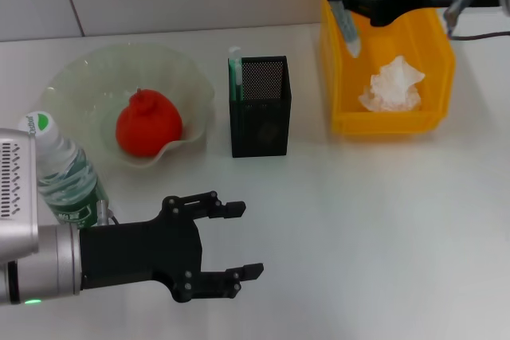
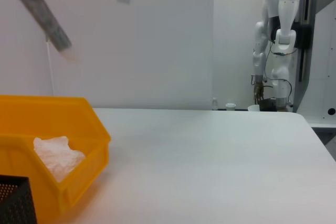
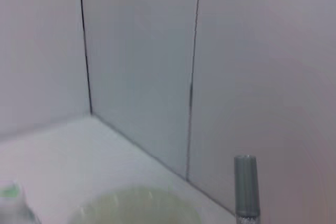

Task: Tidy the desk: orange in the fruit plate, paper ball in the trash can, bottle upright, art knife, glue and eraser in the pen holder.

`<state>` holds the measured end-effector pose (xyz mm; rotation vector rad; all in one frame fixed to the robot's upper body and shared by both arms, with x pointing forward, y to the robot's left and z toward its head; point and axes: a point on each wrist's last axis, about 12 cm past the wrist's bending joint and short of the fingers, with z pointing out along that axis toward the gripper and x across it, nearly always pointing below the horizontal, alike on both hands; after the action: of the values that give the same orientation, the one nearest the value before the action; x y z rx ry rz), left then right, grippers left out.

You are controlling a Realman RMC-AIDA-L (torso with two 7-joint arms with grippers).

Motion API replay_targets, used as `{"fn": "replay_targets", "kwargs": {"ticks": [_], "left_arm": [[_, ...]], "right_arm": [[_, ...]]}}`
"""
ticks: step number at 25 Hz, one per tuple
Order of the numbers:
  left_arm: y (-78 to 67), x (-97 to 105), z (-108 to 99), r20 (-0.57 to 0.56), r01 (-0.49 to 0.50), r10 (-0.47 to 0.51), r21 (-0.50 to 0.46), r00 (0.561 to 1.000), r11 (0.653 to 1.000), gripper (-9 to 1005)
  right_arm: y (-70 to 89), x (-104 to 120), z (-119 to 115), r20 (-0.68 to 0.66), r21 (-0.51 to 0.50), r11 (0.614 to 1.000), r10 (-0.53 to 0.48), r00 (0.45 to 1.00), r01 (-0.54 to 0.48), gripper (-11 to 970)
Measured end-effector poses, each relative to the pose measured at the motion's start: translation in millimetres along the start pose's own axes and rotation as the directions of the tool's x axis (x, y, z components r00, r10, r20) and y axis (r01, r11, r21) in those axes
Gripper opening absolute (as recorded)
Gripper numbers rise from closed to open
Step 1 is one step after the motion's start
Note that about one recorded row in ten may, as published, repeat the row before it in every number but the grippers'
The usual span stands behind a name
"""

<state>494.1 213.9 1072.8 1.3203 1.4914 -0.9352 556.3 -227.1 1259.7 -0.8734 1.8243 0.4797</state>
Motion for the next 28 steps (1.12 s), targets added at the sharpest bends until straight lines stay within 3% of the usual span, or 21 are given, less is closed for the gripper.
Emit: {"fn": "replay_targets", "kwargs": {"ticks": [2,3,7,8,9,13,28], "left_arm": [[-0.3,0.4,0.1,0.001,0.003,-0.003,0.0,1.0,1.0,774],[-0.4,0.7,0.2,0.001,0.005,-0.005,0.0,1.0,1.0,774],[-0.6,0.8,0.5,0.002,0.009,-0.009,0.0,1.0,1.0,774],[-0.7,0.8,0.7,0.003,0.01,-0.01,0.0,1.0,1.0,774],[-0.8,0.7,1.0,0.004,0.012,-0.012,-0.001,1.0,1.0,774],[-1.4,0.7,1.6,0.006,0.014,-0.014,0.001,1.0,1.0,774],[-5.7,2.2,4.0,0.008,0.013,-0.013,0.014,1.0,1.0,774]], "right_arm": [[-4.9,5.7,-4.0,0.055,-0.036,0.998,0.062,0.997,-0.06,114],[-9.3,14.2,-7.6,0.12,-0.092,0.987,0.141,0.983,-0.13,114],[-14.8,27.6,-9.6,0.168,-0.152,0.966,0.234,0.958,-0.209,112],[-18.9,39.3,-10.6,0.2,-0.222,0.935,0.321,0.926,-0.276,111],[-18.9,39.3,-10.6,0.2,-0.222,0.935,0.321,0.926,-0.276,111],[-26.1,57.7,-9.5,0.229,-0.331,0.871,0.448,0.864,-0.364,111],[-26.5,61.4,-8.8,0.247,-0.414,0.828,0.501,0.829,-0.377,111]]}}
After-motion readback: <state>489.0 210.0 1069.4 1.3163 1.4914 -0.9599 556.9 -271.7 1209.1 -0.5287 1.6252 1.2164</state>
